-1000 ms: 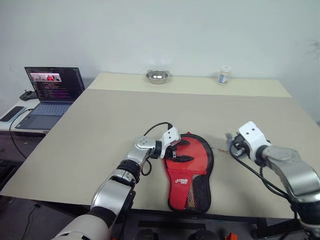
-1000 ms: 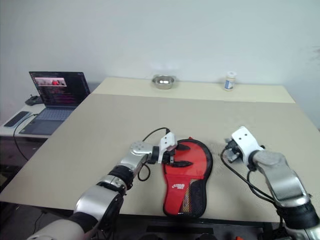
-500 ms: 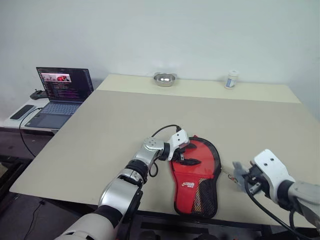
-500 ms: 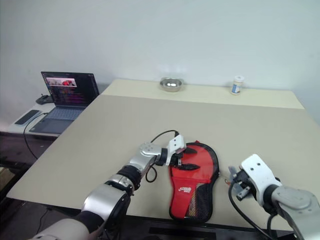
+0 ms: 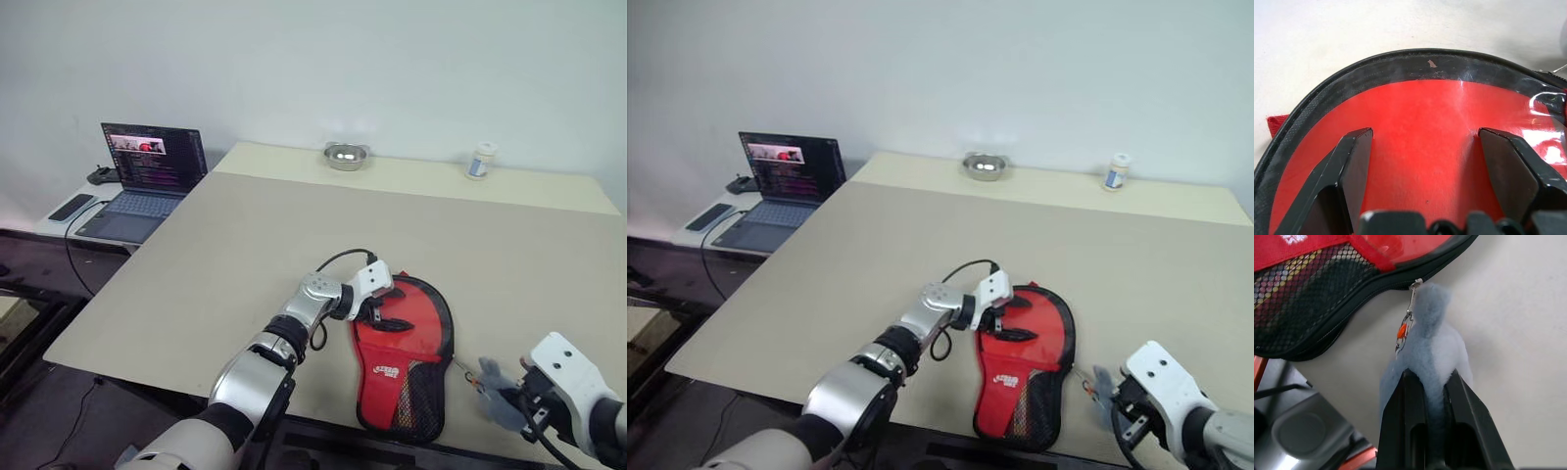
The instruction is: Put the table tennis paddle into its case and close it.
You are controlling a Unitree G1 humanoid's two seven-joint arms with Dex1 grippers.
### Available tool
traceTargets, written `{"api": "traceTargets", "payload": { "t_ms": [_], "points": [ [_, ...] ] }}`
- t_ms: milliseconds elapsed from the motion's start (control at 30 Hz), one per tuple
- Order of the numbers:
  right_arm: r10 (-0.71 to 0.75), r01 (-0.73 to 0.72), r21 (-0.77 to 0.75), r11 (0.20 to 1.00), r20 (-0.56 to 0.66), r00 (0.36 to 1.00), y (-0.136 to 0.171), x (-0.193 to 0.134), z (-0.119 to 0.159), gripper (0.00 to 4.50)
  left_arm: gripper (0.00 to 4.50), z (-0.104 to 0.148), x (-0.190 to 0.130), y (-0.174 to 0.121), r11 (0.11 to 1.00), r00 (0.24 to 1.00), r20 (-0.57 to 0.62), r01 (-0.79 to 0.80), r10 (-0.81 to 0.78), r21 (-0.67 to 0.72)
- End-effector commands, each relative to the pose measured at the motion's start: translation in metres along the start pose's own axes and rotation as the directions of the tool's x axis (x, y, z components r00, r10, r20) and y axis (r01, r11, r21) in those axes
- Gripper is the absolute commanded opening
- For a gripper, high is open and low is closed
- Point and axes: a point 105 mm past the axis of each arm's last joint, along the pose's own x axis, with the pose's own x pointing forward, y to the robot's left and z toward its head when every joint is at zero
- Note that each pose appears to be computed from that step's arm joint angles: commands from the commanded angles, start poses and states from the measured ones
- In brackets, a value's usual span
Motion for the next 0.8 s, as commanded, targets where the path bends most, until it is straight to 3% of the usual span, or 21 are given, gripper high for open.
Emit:
{"api": "traceTargets", "payload": {
  "t_ms": [33, 233, 533, 767, 800],
  "points": [
    [0.105, -0.104, 0.022, 0.994, -0.054, 0.993, 0.019, -0.008, -0.007, 0.00, 3.75, -0.086, -0.005, -0.040, 0.981, 0.953, -0.279, 0.064, -0.114, -0.183],
    [0.146, -0.143, 0.047, 0.989, -0.075, 0.986, 0.030, -0.010, -0.011, 0.00, 3.75, -0.085, -0.002, -0.044, 0.980, 0.952, -0.276, 0.082, -0.130, -0.179],
    [-0.013, 0.013, 0.034, 0.999, 0.020, 1.000, 0.014, 0.001, -0.002, 0.00, 3.75, -0.084, -0.002, -0.043, 0.981, 0.952, -0.276, 0.086, -0.133, -0.176],
    [-0.045, 0.042, 0.076, 0.996, 0.030, 0.999, 0.006, 0.007, 0.000, 2.27, 3.75, -0.082, 0.000, -0.044, 0.980, 0.954, -0.266, 0.097, -0.141, -0.173],
    [-0.052, 0.048, 0.091, 0.995, 0.033, 0.998, 0.005, 0.008, 0.000, 2.27, 3.75, -0.082, 0.000, -0.045, 0.980, 0.954, -0.263, 0.099, -0.143, -0.173]
  ]
}}
